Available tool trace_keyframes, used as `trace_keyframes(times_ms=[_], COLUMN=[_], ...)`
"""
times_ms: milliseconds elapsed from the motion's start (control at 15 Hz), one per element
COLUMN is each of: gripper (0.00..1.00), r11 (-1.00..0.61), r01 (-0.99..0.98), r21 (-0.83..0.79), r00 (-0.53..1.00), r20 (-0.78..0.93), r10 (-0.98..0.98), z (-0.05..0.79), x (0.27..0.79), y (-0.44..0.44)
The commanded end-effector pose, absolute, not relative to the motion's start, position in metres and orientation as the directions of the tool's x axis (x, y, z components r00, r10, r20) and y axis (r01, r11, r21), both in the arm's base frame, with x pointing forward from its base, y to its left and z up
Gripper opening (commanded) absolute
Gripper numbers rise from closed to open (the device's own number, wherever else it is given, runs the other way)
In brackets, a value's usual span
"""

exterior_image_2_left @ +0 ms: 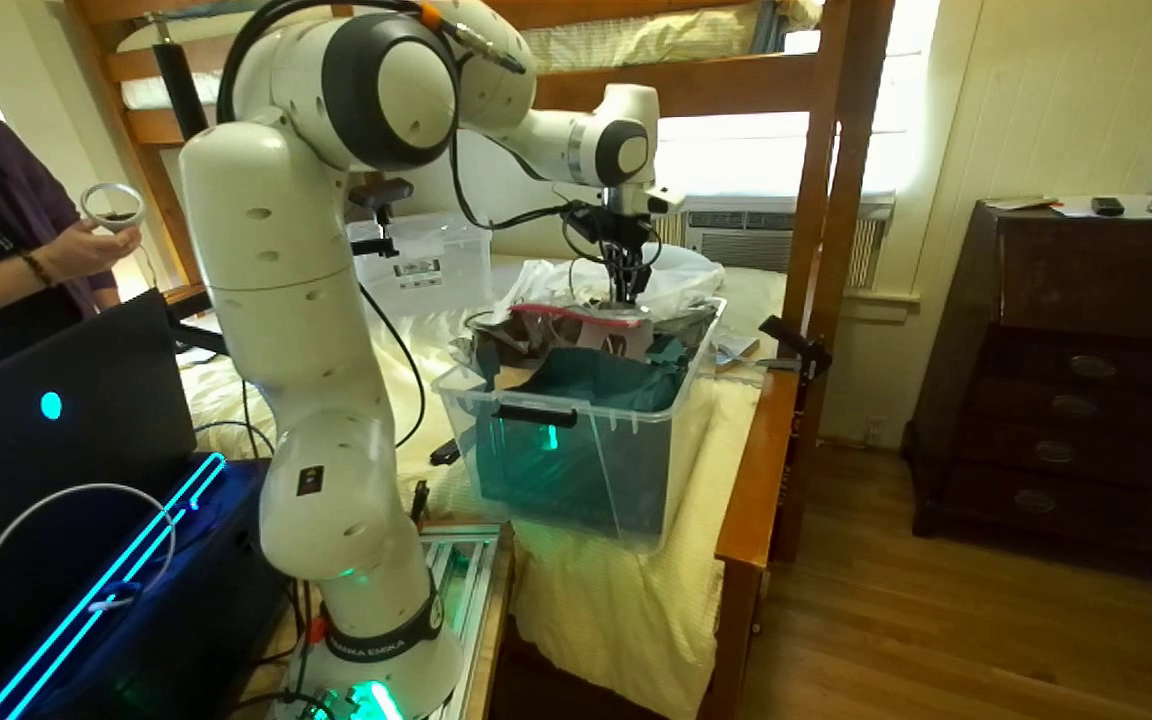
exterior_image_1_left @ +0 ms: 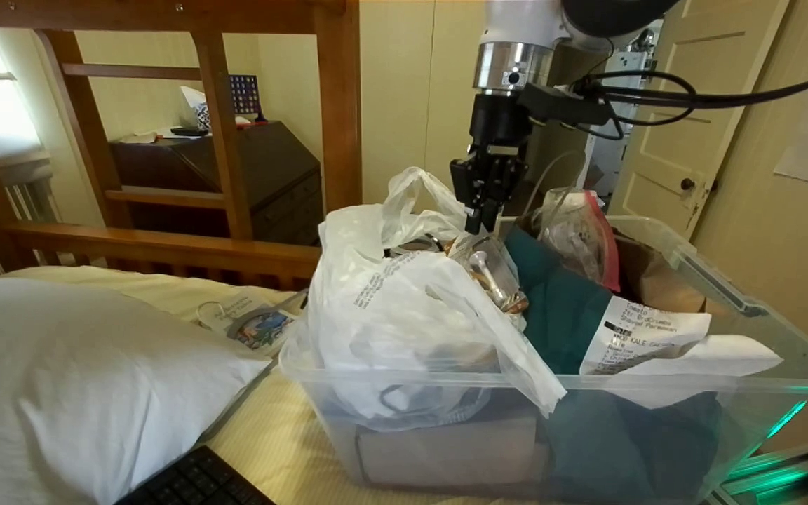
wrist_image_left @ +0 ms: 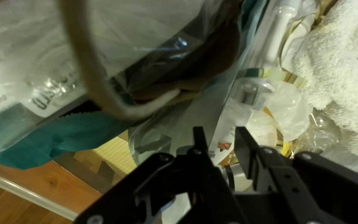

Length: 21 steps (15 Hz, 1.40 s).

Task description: Move the objects in the plastic

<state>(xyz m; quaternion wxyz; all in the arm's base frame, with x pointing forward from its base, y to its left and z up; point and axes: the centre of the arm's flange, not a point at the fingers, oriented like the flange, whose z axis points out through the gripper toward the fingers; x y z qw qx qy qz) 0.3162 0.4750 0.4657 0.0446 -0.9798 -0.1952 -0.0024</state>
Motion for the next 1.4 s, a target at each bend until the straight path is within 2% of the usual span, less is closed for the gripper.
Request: trace_keyframes(times_ms=[0, 67, 200, 333, 933, 1333], gripper=[0.18, 0.21, 0.05, 0.0, 0.0, 0.0], r11=[-0.928, -0.928, -0.926, -0.92, -0.746, -0.672], r01=[0.359, 0.358, 0.361, 0.376, 0.588, 0.667], r21=[-0.099, -0.1, -0.108, -0.114, -0.312, -0.32], r00=[0.933, 0.932, 0.931, 0.925, 0.799, 0.743], r20=[-0.005, -0.009, -0.015, -0.021, 0.081, 0.216], r10=[0.361, 0.361, 0.365, 0.381, 0.596, 0.634], z=[0.465, 0.462, 0.461, 0.464, 0.506, 0.528], x=[0.323, 0.325, 0.325, 0.32, 0.289, 0.297], y=[0.488, 0.487, 0.487, 0.491, 0.52, 0.536])
